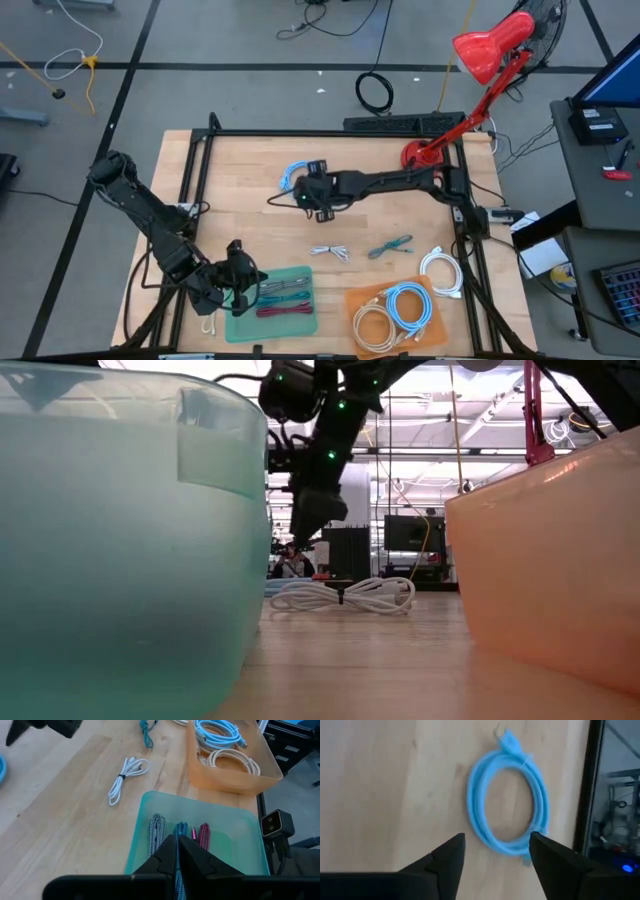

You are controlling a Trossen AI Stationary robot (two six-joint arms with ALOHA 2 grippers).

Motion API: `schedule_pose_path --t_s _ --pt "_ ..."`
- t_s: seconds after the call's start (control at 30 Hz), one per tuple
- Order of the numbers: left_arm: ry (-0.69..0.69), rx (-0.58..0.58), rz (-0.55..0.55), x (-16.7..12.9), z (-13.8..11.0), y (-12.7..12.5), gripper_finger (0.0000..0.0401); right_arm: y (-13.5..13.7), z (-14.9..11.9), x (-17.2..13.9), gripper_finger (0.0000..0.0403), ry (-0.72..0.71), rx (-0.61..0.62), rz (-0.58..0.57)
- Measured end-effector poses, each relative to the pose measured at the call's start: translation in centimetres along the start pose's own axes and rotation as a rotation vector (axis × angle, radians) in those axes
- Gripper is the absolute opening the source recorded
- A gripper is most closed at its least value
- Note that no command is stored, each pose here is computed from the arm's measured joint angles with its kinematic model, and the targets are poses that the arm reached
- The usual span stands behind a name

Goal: Pick & Place USB Port
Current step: Put the light blue HDMI cable into the orange bin

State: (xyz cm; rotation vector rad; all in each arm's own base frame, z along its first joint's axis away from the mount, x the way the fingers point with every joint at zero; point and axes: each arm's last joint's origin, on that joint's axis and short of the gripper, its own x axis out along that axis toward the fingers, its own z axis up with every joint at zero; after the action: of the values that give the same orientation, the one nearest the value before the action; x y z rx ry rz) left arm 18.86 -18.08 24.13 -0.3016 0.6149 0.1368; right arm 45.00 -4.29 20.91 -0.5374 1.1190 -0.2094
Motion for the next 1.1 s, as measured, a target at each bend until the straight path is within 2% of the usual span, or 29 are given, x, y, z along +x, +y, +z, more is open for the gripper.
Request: schedule_pose_path --t_s 0.07,0.2,0.27,0.37,0.5,0.57,0.63,0.8,0.9,1.0,1.1 --pt "0.000 -0.011 0.000 0.0 0.0 0.0 0.0019 0.4 0.4 -0.1 0.0218 -0.050 0.071 0.082" --pt "0.003 -0.008 -0.006 -0.1 -0.2 -0.2 0.0019 2.0 1.1 -0.7 0.0215 -0.142 0.233 0.373" --pt "0.009 -0.001 -0.002 0.1 -0.4 -0.3 0.0019 2.8 1.6 -1.1 0.0211 -0.158 0.278 0.424" --pt "0.015 0.000 -0.003 0.3 -0.7 -0.5 0.0019 4.0 2.1 -1.7 0.0204 -0.145 0.327 0.387" --pt "0.034 -0.003 -0.004 0.9 -1.1 -0.7 0.0019 3.8 2.5 -2.3 0.0196 -0.171 0.271 0.218" --pt "0.037 -0.010 -0.009 1.1 -1.1 -0.8 0.0019 2.1 2.4 -2.4 0.0191 -0.206 0.287 0.167" --pt "0.046 -0.009 -0.020 1.3 -1.0 -0.8 0.0019 -0.8 1.7 -2.5 0.0187 -0.223 0.344 0.130" --pt "0.037 0.006 -0.024 1.7 -0.5 -0.7 0.0019 -11.1 -2.8 -1.3 0.0183 -0.253 0.685 0.148" --pt "0.039 0.008 -0.019 1.9 -0.3 -0.5 0.0019 -16.3 -5.9 -0.9 0.0183 -0.233 0.816 0.142" --pt "0.049 0.027 -0.020 2.1 -0.2 -0.3 0.0019 -18.9 -6.8 -0.5 0.0183 -0.271 0.881 0.148" --pt "0.054 0.038 -0.017 2.3 0.0 -0.1 0.0019 -18.6 -6.7 0.1 0.0183 -0.228 0.869 0.181"
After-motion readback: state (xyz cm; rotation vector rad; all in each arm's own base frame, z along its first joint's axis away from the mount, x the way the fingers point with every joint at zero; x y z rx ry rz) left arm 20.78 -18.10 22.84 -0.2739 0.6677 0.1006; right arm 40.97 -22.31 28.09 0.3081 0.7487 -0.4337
